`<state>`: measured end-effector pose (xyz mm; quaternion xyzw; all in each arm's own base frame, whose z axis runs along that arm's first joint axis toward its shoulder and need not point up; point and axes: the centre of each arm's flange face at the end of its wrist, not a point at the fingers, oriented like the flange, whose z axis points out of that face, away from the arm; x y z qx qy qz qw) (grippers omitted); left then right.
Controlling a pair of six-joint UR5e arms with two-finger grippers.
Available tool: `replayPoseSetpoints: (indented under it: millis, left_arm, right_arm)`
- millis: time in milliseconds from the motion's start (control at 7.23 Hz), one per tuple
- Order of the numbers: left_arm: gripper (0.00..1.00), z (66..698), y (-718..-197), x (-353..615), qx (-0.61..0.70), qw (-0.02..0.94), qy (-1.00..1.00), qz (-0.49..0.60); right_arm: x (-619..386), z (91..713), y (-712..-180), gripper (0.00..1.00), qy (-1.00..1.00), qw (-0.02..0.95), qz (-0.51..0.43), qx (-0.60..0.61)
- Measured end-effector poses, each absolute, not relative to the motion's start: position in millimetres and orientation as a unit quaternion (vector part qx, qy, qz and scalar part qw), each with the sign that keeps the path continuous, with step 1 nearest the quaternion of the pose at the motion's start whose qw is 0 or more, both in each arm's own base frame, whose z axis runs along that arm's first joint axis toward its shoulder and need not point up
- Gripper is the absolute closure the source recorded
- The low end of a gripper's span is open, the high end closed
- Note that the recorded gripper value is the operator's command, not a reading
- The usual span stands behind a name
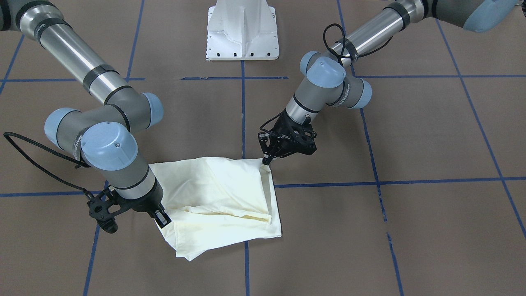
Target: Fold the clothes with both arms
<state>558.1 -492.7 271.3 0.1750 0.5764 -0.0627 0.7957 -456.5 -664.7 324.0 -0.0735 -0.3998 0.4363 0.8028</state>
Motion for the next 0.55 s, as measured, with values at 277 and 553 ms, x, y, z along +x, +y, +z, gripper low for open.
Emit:
replayPoseSetpoints:
  millis: [277, 553]
  left_arm:
    - [1.0, 269, -487, 553, 0.176, 0.792, 0.581, -0.061]
    - [0.77, 260, -480, 549, 0.177, 0.786, 0.589, -0.059]
  right_arm:
    - [-456, 324, -665, 1.0, -0.4, 0.803, 0.436, -0.074]
    - [-456, 324, -664, 1.0, -0.4, 0.802, 0.436, -0.074]
